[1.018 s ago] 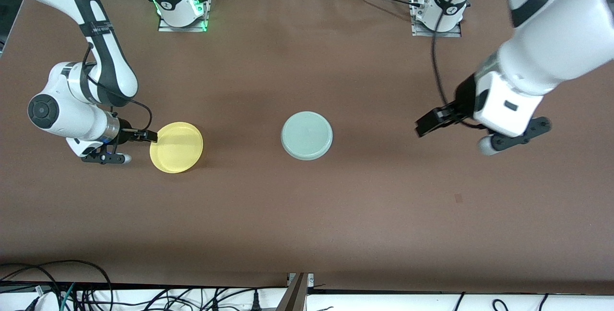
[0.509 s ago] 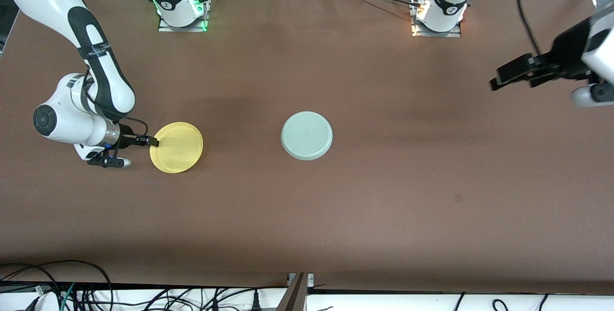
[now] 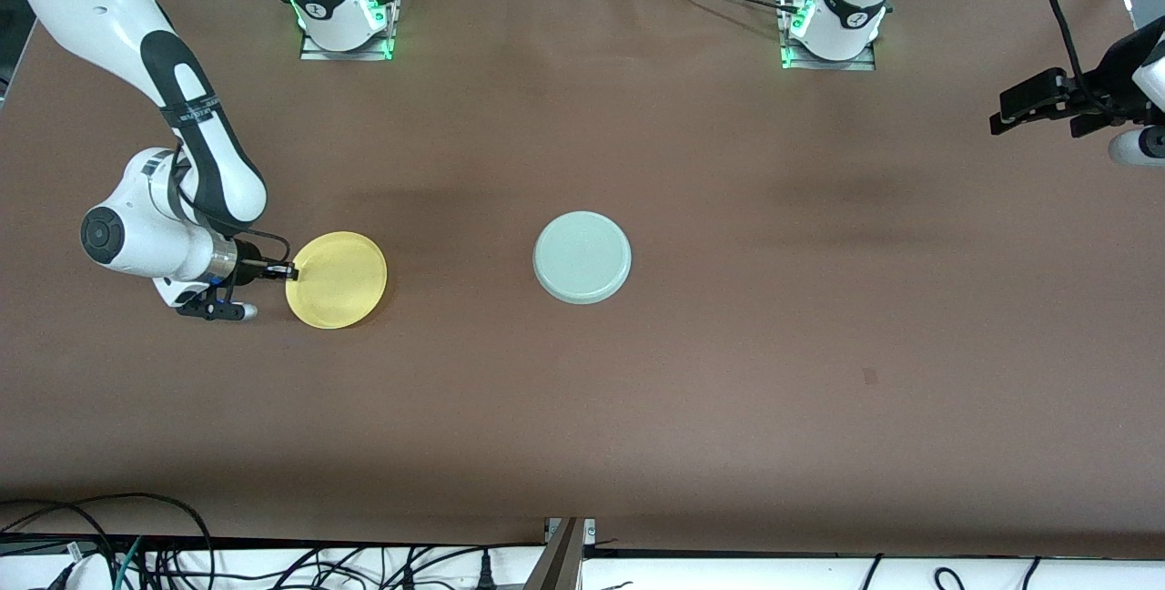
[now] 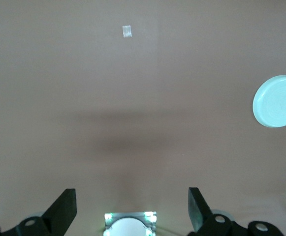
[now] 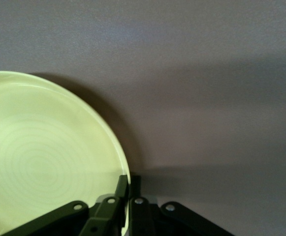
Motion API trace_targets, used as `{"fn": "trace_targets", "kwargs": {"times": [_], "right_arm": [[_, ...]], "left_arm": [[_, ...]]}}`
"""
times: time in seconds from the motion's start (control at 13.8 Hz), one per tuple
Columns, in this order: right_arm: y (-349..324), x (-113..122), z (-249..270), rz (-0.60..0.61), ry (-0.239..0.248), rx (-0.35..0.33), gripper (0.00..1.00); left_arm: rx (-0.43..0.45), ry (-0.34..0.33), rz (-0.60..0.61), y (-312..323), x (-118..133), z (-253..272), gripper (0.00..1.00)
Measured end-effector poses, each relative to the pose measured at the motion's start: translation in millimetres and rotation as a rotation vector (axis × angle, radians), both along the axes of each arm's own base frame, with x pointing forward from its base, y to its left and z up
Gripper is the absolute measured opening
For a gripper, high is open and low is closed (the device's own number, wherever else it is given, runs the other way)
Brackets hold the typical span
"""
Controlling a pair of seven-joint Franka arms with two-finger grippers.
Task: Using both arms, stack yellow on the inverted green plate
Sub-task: 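Grasp the yellow plate rim with the right gripper while the left gripper withdraws, then slide the yellow plate with the right gripper toward the green plate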
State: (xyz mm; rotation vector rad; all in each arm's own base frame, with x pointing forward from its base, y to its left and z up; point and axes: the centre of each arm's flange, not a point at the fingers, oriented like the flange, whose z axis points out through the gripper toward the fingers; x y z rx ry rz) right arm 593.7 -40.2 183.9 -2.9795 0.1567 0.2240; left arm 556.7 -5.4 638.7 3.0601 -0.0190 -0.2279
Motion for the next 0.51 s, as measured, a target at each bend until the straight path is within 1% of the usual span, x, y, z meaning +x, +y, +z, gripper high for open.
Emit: {"fn": "trace_targets", "kwargs": {"times": [0.15, 0.29, 0.36, 0.51], "right_arm": [[0, 2, 3, 0.000, -0.006, 0.001, 0.02], [7, 10, 15, 0.013, -0.024, 0.007, 0.02], [17, 15, 27, 0.029, -0.015, 0.023, 0.02], [53, 20, 54, 0.011, 0.066, 0.093, 0.02]], "left_arm": [[-0.015, -0.045, -0.047, 9, 3, -6, 1.00], [-0.027, -0.062, -0.073, 13, 1, -5, 1.00], [-0.027, -0.068, -0.082, 13, -1, -3, 1.00], [0.003, -0.075, -0.101, 8, -4, 0, 1.00]]}}
